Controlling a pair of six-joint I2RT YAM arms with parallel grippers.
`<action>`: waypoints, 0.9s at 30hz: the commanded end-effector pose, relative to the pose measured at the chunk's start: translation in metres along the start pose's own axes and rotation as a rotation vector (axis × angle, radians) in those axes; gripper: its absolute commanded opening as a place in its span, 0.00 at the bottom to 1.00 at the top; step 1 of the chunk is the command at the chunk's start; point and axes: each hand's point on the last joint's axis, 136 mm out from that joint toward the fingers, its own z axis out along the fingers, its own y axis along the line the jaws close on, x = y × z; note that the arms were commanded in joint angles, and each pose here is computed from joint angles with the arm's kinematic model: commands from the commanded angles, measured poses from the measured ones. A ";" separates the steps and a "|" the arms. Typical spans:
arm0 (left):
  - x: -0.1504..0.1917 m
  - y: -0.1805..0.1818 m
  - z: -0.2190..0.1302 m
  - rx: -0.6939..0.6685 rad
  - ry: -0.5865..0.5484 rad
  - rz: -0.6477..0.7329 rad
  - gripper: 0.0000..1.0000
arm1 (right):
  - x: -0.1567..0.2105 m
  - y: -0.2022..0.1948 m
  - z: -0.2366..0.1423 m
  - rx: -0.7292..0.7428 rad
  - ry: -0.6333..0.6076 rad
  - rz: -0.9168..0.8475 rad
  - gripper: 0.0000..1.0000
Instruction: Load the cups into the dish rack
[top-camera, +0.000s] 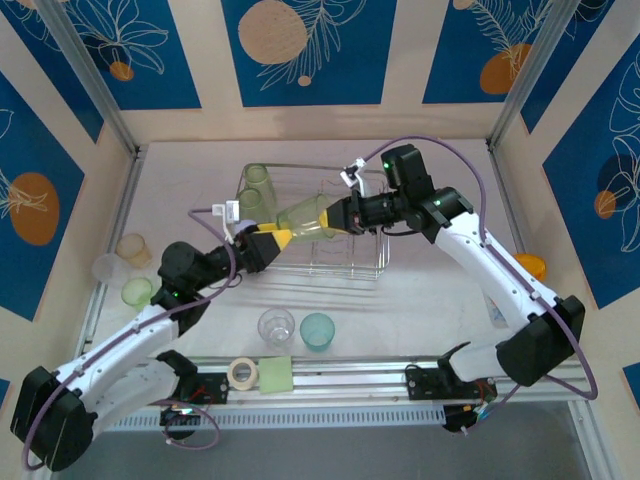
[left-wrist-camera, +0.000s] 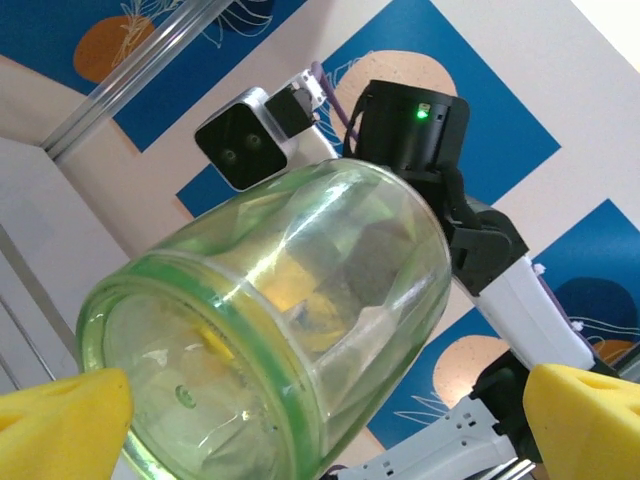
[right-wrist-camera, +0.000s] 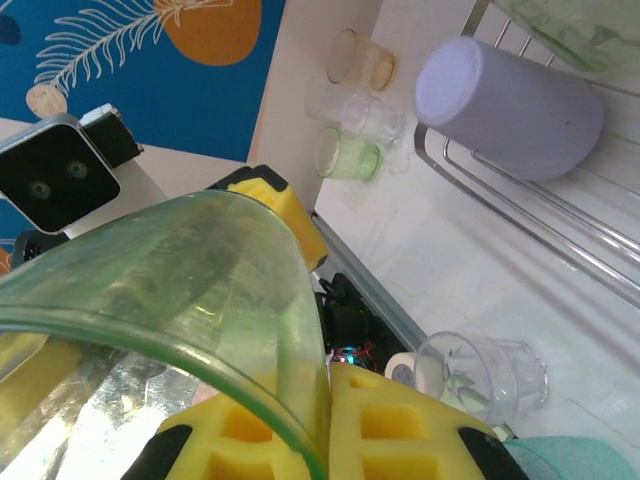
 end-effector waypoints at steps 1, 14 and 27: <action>-0.001 -0.021 0.010 0.088 0.040 0.046 1.00 | 0.001 0.022 0.006 -0.070 0.031 -0.032 0.00; 0.012 0.003 0.007 -0.003 0.073 0.056 1.00 | 0.007 0.028 0.004 -0.082 0.055 -0.039 0.00; 0.019 0.008 -0.006 -0.116 0.144 0.145 1.00 | 0.026 0.024 -0.008 -0.097 0.105 -0.047 0.00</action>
